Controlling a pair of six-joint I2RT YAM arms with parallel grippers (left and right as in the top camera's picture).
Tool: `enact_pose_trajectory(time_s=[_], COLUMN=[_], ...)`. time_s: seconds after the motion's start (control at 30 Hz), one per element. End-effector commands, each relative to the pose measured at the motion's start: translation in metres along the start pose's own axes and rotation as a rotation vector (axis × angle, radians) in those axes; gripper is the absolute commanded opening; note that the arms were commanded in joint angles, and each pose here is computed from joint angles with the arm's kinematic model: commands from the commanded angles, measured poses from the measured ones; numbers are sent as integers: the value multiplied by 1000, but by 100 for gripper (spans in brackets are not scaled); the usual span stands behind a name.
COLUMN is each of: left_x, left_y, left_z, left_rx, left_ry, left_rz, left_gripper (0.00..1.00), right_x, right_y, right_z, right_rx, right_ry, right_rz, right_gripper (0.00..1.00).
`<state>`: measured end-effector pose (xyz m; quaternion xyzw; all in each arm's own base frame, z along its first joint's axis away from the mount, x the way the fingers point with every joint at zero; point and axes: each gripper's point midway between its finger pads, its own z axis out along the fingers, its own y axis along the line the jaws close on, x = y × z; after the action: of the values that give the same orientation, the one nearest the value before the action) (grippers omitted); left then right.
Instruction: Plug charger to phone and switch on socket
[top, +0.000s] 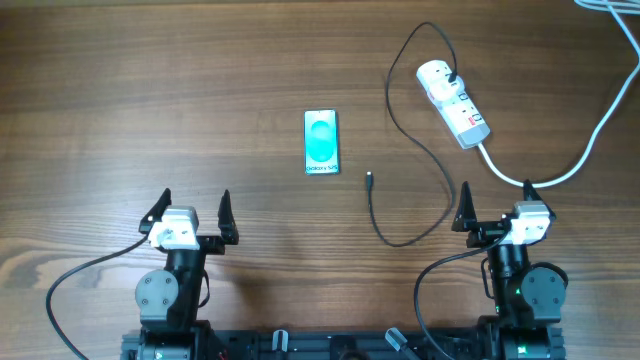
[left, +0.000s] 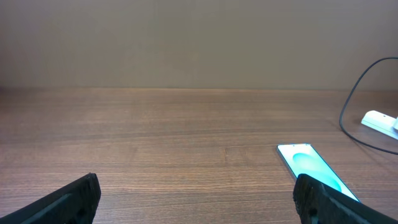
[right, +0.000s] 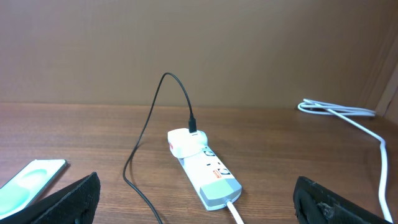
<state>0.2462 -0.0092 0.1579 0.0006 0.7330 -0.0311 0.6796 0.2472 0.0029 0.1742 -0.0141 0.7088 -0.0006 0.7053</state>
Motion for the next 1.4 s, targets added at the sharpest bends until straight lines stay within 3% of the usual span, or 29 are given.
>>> enact_pose_trajectory(time_s=[0.0,1.2,1.37], left_x=[2,-3,-28], left_y=[3,1,-75], left_z=[0,0,-19], left_rx=[-13,-2,451], left_ry=[5,-16,-123], left_rz=[15,16,52], left_gripper=[100,100,100], right_x=[0,0,0], right_y=[-2,-2,-2], right_z=[0,0,0], right_rx=[7,7,7], right_ry=[-3,-3,-3], right_rz=[-5,-5,-5], right_gripper=[100,100,100])
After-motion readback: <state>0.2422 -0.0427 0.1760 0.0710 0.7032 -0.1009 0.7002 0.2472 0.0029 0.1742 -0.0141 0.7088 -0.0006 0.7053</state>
